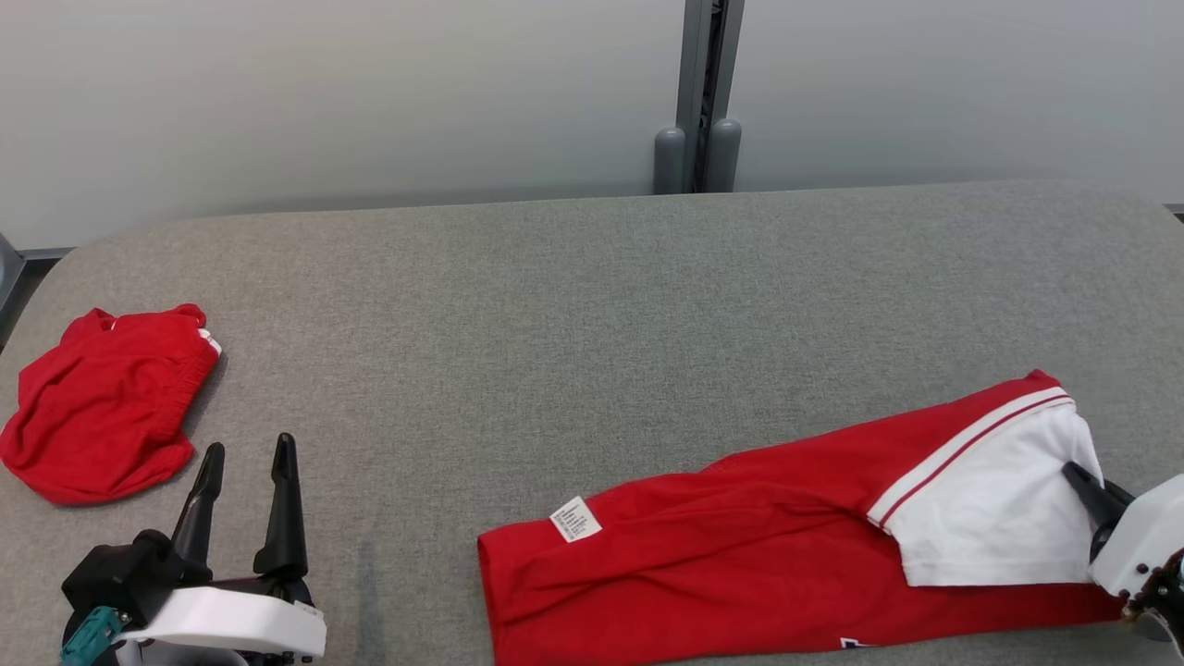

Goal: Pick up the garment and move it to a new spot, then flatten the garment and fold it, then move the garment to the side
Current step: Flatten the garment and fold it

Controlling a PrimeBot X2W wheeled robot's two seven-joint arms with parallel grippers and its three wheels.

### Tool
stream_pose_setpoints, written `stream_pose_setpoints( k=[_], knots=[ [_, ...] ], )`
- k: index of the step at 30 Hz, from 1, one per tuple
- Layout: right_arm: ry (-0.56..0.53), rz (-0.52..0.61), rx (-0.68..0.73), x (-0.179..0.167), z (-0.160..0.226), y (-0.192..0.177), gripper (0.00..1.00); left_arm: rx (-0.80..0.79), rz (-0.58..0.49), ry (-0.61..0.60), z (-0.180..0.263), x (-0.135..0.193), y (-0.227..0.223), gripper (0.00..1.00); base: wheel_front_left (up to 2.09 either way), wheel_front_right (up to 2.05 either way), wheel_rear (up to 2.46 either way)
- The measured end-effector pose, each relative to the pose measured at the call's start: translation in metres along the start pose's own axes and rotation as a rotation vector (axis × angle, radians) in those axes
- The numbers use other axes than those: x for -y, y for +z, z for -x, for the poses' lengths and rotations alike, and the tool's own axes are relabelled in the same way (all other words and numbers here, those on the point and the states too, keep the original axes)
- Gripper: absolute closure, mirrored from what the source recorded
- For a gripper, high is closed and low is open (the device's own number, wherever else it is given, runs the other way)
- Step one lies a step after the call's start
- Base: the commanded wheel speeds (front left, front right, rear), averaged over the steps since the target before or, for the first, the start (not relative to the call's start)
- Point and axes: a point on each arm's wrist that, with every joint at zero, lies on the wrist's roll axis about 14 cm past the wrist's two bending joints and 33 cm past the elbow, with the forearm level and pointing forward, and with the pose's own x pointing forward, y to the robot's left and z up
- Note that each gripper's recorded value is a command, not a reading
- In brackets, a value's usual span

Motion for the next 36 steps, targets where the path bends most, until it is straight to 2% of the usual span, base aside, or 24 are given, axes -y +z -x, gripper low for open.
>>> stream_pose_setpoints(
  k=[3, 12, 21, 27, 28, 29, 36],
  knots=[
    [-0.023, 0.029, 0.014, 0.008, 0.002, 0.006, 1.0, -0.003, -0.006, -0.002, 0.0, 0.0, -0.001, 0.0, 0.0, 0.0, 0.0],
    [0.033, 0.042, 0.081, -0.014, 0.003, 0.02, 1.0, -0.001, -0.008, 0.001, 0.0, -0.002, 0.0, 0.0, 0.0, 0.0, 0.0],
    [0.235, 0.116, 0.186, -0.09, 0.017, 0.046, 1.0, 0.013, -0.009, 0.006, 0.002, -0.002, 0.004, 0.0, 0.0, 0.0, 0.0],
    [0.399, 0.171, 0.132, -0.154, 0.026, 0.025, 1.0, 0.02, -0.003, 0.015, 0.006, -0.004, 0.006, 0.0, 0.0, 0.0, 0.0],
    [0.399, 0.171, 0.132, -0.154, 0.026, 0.025, 1.0, 0.02, -0.003, 0.015, 0.006, -0.004, 0.006, 0.0, 0.0, 0.0, 0.0],
    [0.447, 0.173, 0.111, -0.173, 0.027, 0.017, 1.0, 0.023, 0.002, 0.021, 0.008, -0.005, 0.007, 0.0, 0.0, 0.0, 0.0],
    [0.558, 0.17, 0.028, -0.218, 0.026, -0.008, 1.0, 0.034, 0.004, 0.06, 0.017, -0.018, 0.011, 0.0, 0.0, 0.0, 0.0]
  ],
)
